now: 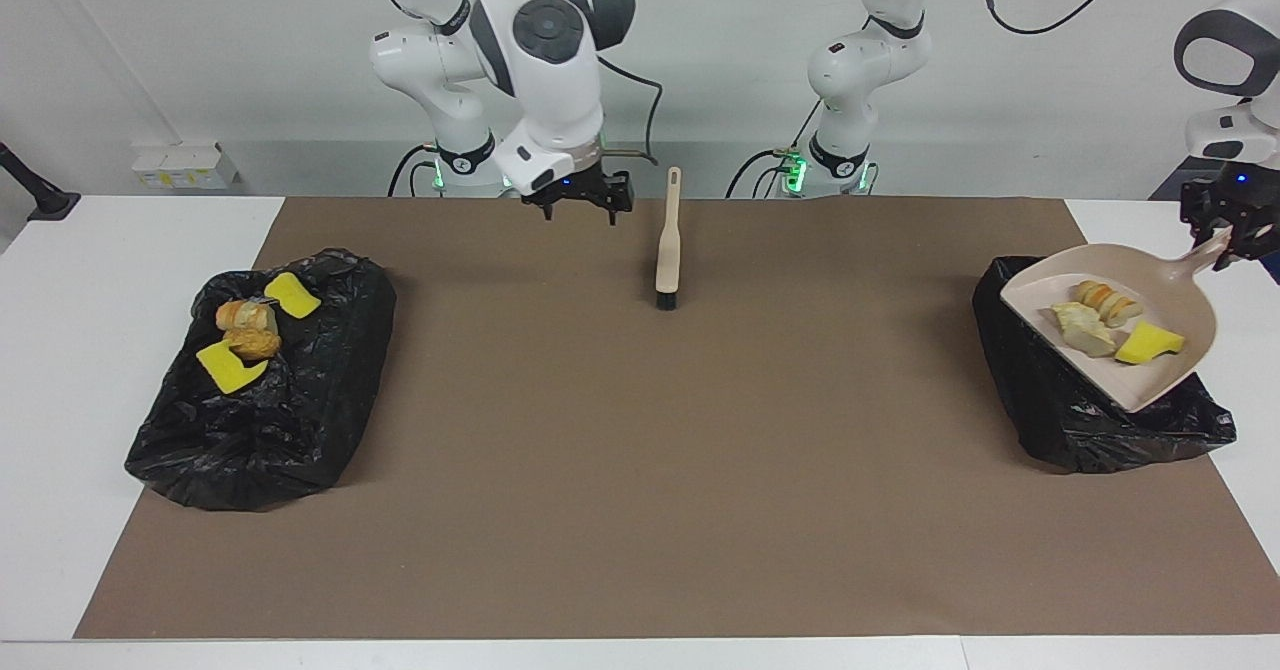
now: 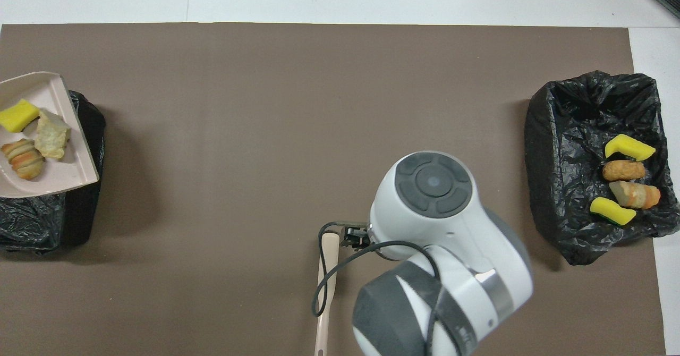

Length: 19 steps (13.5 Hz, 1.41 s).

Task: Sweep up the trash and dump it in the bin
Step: 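Tip the dustpan over the bin nearest the left gripper, then bring the empty dustpan back to the table center with the left gripper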

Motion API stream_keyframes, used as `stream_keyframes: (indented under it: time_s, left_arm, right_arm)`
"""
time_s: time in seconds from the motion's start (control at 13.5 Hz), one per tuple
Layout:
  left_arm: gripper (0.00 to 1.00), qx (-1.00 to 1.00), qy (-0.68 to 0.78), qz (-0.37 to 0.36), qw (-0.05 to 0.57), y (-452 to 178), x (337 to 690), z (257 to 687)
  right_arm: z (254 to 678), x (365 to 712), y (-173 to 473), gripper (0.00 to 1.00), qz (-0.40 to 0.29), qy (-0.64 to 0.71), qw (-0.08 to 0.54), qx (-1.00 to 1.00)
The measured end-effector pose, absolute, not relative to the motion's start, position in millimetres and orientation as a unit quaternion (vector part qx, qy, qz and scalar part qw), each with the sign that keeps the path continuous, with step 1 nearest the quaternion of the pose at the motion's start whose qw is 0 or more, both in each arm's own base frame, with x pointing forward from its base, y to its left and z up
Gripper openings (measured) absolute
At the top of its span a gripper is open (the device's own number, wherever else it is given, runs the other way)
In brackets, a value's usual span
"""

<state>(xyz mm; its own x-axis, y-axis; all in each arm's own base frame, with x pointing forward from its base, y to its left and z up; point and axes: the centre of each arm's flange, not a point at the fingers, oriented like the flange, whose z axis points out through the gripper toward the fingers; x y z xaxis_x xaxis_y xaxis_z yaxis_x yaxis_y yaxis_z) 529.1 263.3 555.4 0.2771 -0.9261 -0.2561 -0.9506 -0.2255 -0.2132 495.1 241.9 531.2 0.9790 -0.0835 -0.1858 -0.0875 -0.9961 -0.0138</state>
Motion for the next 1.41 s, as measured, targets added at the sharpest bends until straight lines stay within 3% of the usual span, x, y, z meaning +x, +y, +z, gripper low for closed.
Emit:
stream_keyframes:
  time_s: [0.3,0.59,0.89,1.41]
  left_arm:
    - [0.31,-0.741,0.621,0.126,0.223,276.4,529.8,562.0]
    - [0.31,-0.694,0.642,0.198,0.261,273.0,534.9,563.4]
    - [0.31,-0.640,0.657,0.263,0.299,263.4,541.6,569.5]
    - [0.31,-0.632,0.655,0.309,0.273,163.9,561.1,567.6]
  right_arm:
    - [568.9,525.5,150.3,1.00,0.058,0.007,0.029,-0.998]
    - [596.2,540.2,84.4,1.00,0.030,-0.035,-0.013,-0.999]
    - [606.9,547.9,26.6,1.00,0.019,-0.025,-0.017,-0.999]
    - [612.4,549.6,-9.1,1.00,0.014,0.003,-0.016,-1.000]
